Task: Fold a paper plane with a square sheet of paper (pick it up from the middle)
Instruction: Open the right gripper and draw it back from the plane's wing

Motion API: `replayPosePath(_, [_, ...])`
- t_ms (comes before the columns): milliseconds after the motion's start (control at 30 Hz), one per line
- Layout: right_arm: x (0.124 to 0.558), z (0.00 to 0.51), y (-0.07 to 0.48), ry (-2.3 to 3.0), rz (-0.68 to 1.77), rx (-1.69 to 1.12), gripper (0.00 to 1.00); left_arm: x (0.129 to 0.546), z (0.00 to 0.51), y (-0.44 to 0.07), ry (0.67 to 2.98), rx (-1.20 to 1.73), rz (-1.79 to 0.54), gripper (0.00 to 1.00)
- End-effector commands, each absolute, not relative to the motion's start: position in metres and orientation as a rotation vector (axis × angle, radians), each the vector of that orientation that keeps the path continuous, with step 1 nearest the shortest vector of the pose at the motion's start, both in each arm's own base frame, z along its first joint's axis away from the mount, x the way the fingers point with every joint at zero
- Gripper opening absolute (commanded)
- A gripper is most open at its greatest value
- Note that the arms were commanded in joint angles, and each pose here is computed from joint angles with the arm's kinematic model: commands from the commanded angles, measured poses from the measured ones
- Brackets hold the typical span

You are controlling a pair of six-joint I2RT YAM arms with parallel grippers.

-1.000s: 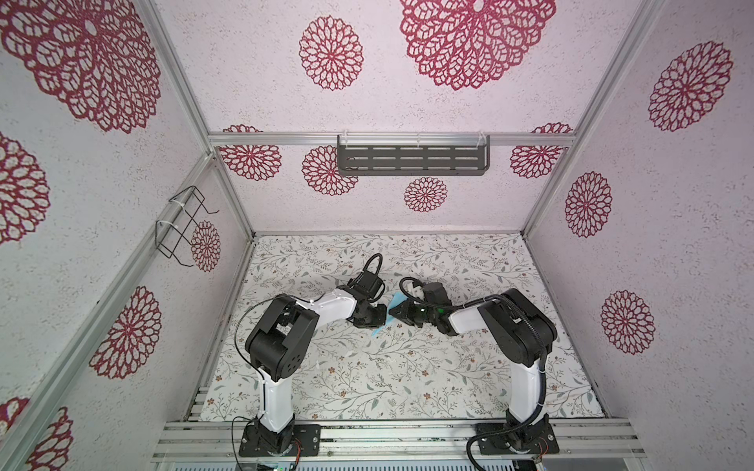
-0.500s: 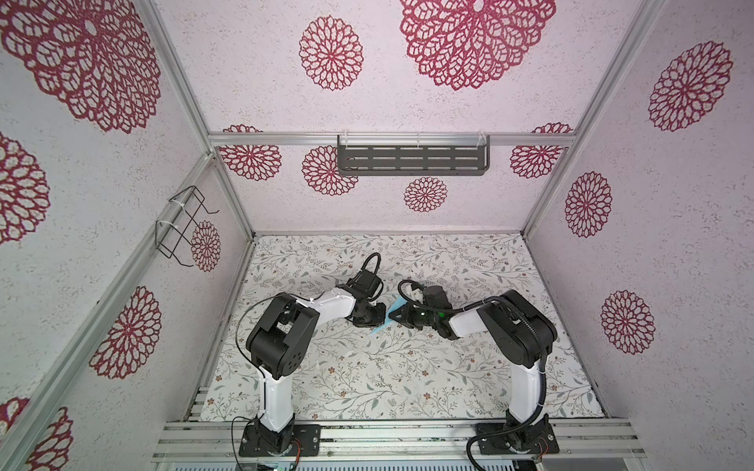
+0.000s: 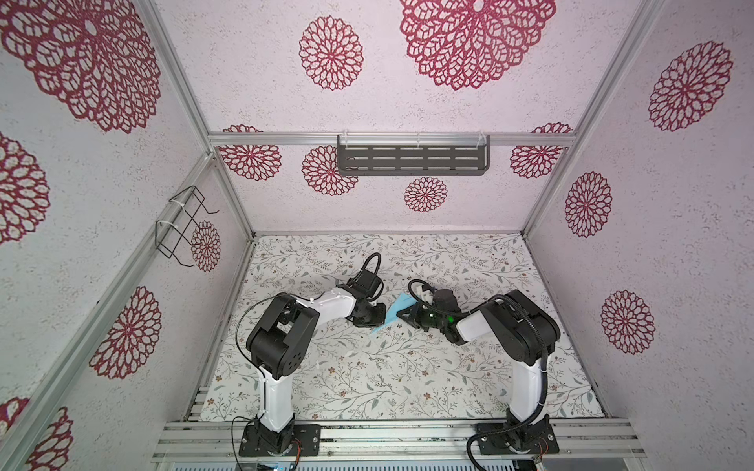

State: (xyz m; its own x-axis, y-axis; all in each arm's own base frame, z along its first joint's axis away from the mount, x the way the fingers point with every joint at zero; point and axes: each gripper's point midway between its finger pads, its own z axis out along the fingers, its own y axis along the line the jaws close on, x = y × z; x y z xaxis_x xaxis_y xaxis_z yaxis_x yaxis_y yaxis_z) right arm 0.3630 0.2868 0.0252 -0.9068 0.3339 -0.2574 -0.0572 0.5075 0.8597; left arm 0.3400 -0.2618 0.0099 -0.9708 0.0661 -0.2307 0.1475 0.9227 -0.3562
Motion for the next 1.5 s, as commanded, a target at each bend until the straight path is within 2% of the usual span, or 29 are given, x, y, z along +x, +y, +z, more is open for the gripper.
replayPosePath(0, [0.364,-0.013,0.240,2.446,1.193,0.424,0.08,0.315,-0.026,-0.242,2.998,0.169,-0.410,0.00])
replayPosePath(100, [0.372,-0.007,0.224,2.422,1.170,0.463,0.08,0.315,-0.025,-0.243,2.995,0.174,-0.417,0.00])
replayPosePath(233, [0.383,0.025,0.221,2.372,1.132,0.378,0.08,0.315,-0.025,-0.245,2.997,0.180,-0.418,0.00])
replayPosePath(400, [0.382,0.070,0.237,2.301,1.144,0.249,0.08,0.316,-0.024,-0.246,2.994,0.183,-0.420,0.00])
replayPosePath(567, [0.370,0.083,0.271,2.318,1.133,0.147,0.08,0.316,-0.023,-0.246,2.993,0.187,-0.415,0.00])
replayPosePath(733, [0.365,0.068,0.306,2.392,1.137,0.093,0.09,0.315,-0.024,-0.246,2.995,0.187,-0.412,0.00])
replayPosePath(967, [0.367,0.041,0.317,2.476,1.144,0.108,0.08,0.315,-0.024,-0.245,2.997,0.185,-0.410,0.00])
replayPosePath(1467, [0.370,-0.026,0.217,2.563,0.966,0.457,0.06,0.313,-0.025,-0.244,2.999,0.183,-0.407,0.00])
